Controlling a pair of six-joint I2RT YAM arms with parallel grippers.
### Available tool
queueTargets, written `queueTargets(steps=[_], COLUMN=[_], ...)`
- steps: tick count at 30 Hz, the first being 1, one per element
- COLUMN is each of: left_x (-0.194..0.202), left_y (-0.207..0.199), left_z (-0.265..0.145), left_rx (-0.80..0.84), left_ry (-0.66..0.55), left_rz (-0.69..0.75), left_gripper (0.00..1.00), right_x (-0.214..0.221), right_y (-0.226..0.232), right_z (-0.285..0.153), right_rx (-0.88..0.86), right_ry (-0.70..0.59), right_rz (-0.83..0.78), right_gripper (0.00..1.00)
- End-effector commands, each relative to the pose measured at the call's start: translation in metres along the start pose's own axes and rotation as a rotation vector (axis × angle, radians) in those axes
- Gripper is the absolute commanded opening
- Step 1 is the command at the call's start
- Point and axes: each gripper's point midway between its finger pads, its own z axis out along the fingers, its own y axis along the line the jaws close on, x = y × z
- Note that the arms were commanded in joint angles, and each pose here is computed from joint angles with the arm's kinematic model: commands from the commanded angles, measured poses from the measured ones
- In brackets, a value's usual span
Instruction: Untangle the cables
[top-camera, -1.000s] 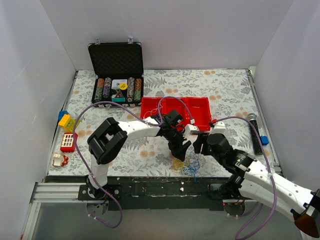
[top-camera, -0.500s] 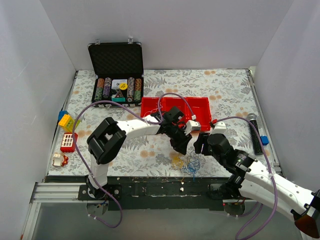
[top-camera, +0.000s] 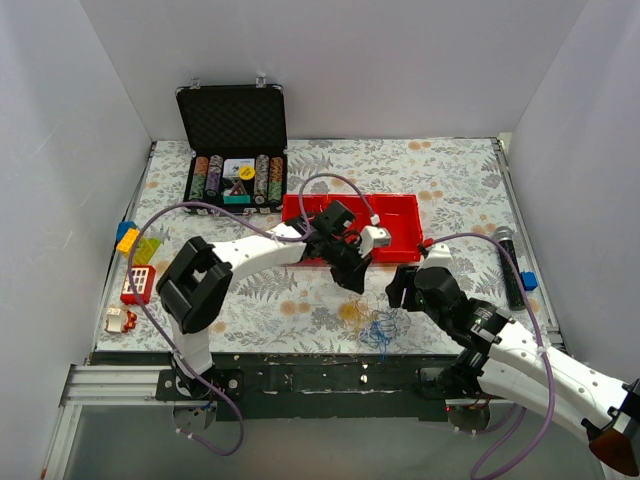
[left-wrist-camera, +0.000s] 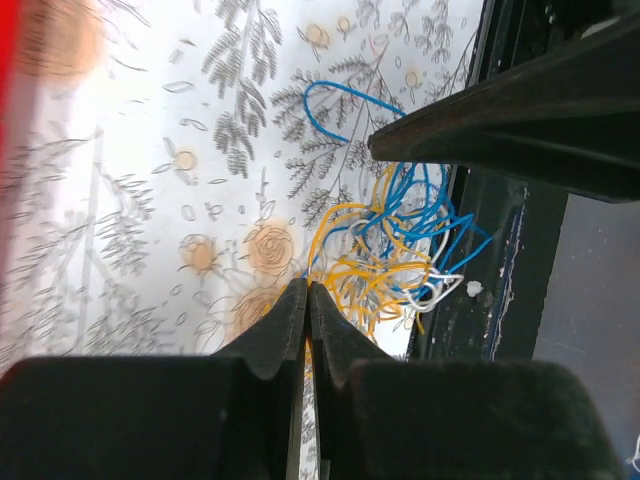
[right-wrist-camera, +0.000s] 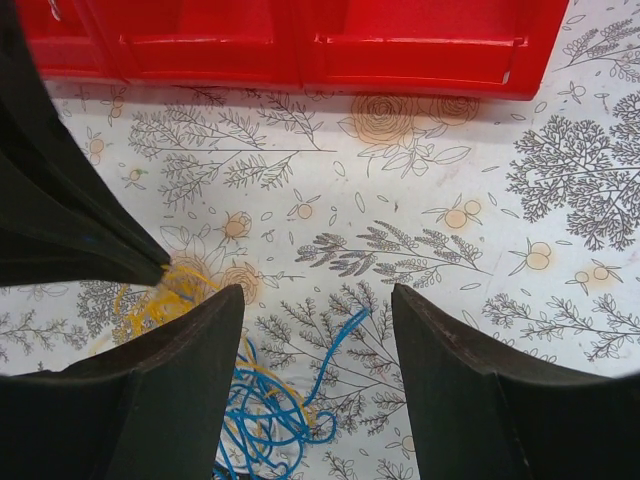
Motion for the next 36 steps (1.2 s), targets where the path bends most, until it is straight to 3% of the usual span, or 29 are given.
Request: queueTargets(steps=[1, 8, 22, 36], left_x=[-0.035, -0.039, -0.043, -0.053], left_y=[-0.011, -0.031, -0.022, -0.033], left_z=[-0.055, -0.092, -0.102, -0.111], left_rx=[-0.050, -0.072, -0.182, -0.164], left_ry=[-0.126, -0.184, -0.257, -0.279], left_rz=[0.029, 0.007, -0.085, -0.112], left_gripper=[0.00, 0.00, 0.00, 0.00], right_x=[-0.017, -0.025, -0.063, -0.040], right_y=[0.016, 0.041, 0.101, 0.089], right_z=[0.001, 0.004, -0.022, 0.013], right_rx=[-0.061, -0.173, -0.511, -0.424], right_ry=[-0.048, -0.072, -0.247, -0.217], right_rz=[0.008, -0.025, -0.094, -0.083], right_gripper=[0.70, 0.78, 0.88, 0.84])
